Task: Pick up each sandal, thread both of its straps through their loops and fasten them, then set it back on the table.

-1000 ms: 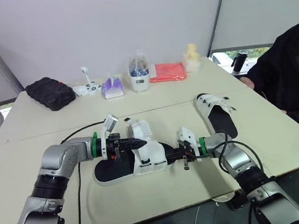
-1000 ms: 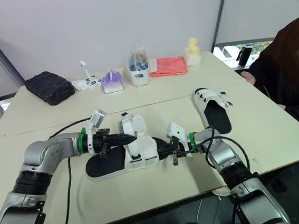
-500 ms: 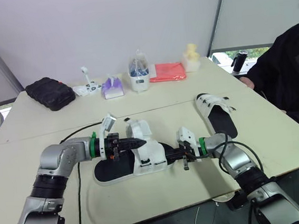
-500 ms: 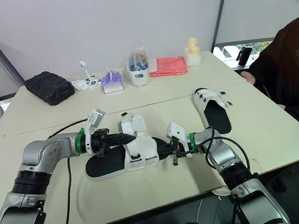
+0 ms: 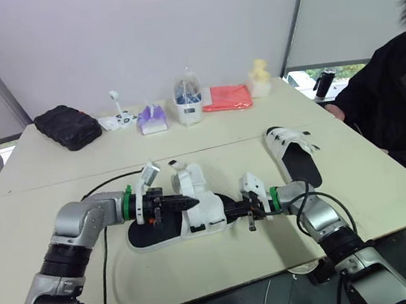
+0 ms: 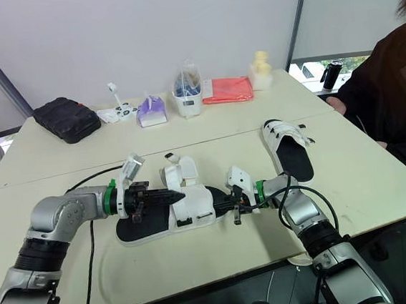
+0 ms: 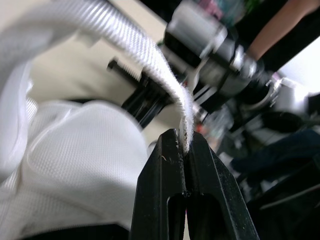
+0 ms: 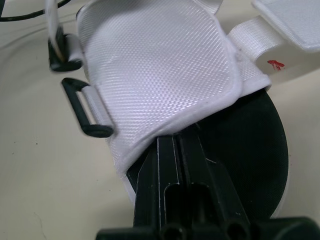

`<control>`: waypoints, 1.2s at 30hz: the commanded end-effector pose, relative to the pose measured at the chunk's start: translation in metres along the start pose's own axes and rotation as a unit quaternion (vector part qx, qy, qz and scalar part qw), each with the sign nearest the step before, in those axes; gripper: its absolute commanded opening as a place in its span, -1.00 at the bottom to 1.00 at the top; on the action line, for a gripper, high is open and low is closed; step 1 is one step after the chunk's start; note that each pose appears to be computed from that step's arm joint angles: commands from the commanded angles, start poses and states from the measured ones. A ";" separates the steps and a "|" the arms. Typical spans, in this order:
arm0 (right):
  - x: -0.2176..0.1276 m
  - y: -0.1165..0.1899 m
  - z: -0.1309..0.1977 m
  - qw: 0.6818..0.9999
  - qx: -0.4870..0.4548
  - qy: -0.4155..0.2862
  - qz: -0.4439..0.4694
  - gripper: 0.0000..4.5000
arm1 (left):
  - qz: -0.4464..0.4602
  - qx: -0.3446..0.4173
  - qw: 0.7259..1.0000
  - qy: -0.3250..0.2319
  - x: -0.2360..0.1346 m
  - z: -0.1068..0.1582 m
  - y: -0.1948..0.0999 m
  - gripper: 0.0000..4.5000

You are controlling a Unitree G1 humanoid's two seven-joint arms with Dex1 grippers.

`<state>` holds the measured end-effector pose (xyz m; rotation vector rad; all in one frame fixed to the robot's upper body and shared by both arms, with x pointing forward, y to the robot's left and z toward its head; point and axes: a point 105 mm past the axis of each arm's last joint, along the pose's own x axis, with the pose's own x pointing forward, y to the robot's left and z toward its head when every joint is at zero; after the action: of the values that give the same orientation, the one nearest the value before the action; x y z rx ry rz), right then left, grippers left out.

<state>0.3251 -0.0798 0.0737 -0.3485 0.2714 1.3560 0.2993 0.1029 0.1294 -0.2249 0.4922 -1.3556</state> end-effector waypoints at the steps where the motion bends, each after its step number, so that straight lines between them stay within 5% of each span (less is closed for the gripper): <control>1: 0.009 0.013 -0.026 0.998 0.034 0.039 0.019 -1.00 | 0.014 0.040 0.999 0.012 -0.001 0.003 0.003 -0.99; 11: 0.009 0.012 -0.026 0.999 0.036 0.038 0.016 -1.00 | 0.010 0.107 0.993 0.045 -0.004 -0.008 -0.008 -0.99; 14: 0.009 0.011 -0.028 0.998 0.037 0.039 0.015 -1.00 | 0.023 0.103 0.994 0.036 -0.010 -0.010 -0.011 -0.61; 17: 0.009 0.011 -0.028 0.998 0.038 0.040 0.016 -1.00 | 0.063 0.102 0.993 -0.001 -0.022 0.001 -0.015 0.02; 25: 0.008 0.009 -0.031 0.998 0.038 0.044 0.019 -1.00 | 0.072 0.072 0.994 0.035 -0.034 -0.046 -0.066 0.02; 36: 0.011 0.011 -0.031 0.998 0.037 0.045 0.030 -1.00 | 0.106 0.100 0.988 0.047 -0.016 -0.059 -0.035 0.02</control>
<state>0.3267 -0.0775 0.0735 -0.3446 0.2621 1.3840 0.2352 0.1191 0.0933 0.0166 0.4725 -1.1984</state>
